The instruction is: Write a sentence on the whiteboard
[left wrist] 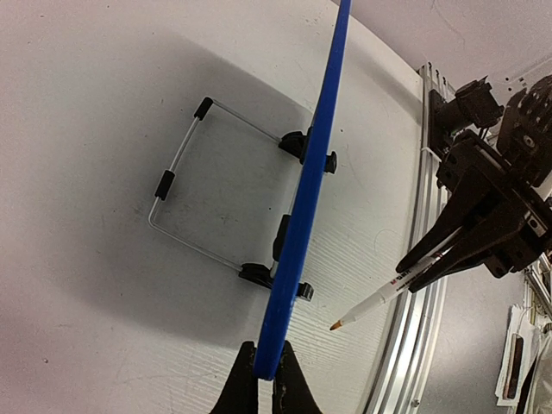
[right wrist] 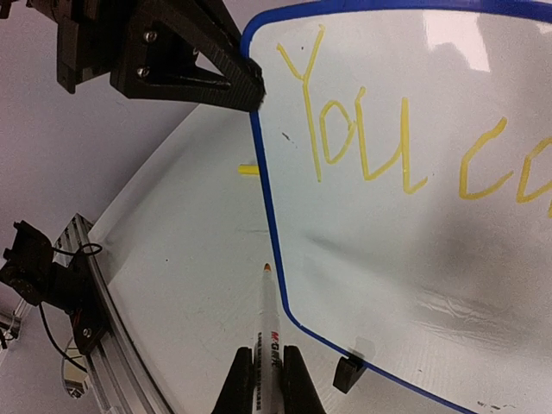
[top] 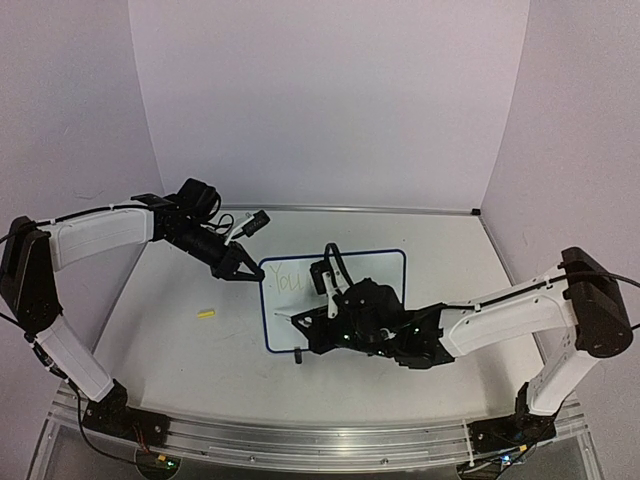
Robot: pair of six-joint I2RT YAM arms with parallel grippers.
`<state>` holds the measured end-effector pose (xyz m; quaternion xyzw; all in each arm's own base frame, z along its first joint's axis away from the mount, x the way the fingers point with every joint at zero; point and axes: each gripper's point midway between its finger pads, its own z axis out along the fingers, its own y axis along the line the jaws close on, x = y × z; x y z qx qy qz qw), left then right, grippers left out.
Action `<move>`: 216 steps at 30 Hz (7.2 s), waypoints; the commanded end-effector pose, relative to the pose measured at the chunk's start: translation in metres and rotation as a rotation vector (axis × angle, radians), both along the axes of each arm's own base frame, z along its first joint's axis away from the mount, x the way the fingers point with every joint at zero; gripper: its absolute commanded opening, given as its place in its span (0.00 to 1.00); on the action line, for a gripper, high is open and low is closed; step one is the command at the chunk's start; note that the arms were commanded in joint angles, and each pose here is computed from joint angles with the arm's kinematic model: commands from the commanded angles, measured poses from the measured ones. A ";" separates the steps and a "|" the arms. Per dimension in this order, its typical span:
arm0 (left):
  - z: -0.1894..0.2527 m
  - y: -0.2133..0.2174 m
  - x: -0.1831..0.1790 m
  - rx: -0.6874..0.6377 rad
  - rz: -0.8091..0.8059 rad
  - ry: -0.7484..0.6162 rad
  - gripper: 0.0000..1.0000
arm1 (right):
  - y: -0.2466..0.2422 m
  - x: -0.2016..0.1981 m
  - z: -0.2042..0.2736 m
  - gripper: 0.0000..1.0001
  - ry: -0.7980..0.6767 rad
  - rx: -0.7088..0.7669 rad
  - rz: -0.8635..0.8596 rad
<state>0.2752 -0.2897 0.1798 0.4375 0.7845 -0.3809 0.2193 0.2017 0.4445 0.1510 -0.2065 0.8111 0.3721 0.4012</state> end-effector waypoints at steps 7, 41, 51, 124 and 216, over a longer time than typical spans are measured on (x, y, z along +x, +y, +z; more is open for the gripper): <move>-0.004 0.009 0.006 0.066 0.035 -0.044 0.00 | 0.015 0.021 0.013 0.00 -0.029 0.034 -0.096; -0.007 0.009 0.006 0.077 0.036 -0.041 0.00 | 0.024 0.032 -0.015 0.00 -0.008 -0.055 -0.119; -0.006 0.010 0.007 0.078 0.037 -0.045 0.00 | 0.005 0.032 -0.020 0.00 0.008 -0.077 -0.166; -0.013 0.009 0.008 0.087 0.035 -0.025 0.00 | -0.002 0.035 0.000 0.00 -0.018 -0.068 -0.190; -0.011 0.009 0.008 0.086 0.038 -0.033 0.00 | -0.012 0.033 -0.002 0.00 0.010 -0.078 -0.212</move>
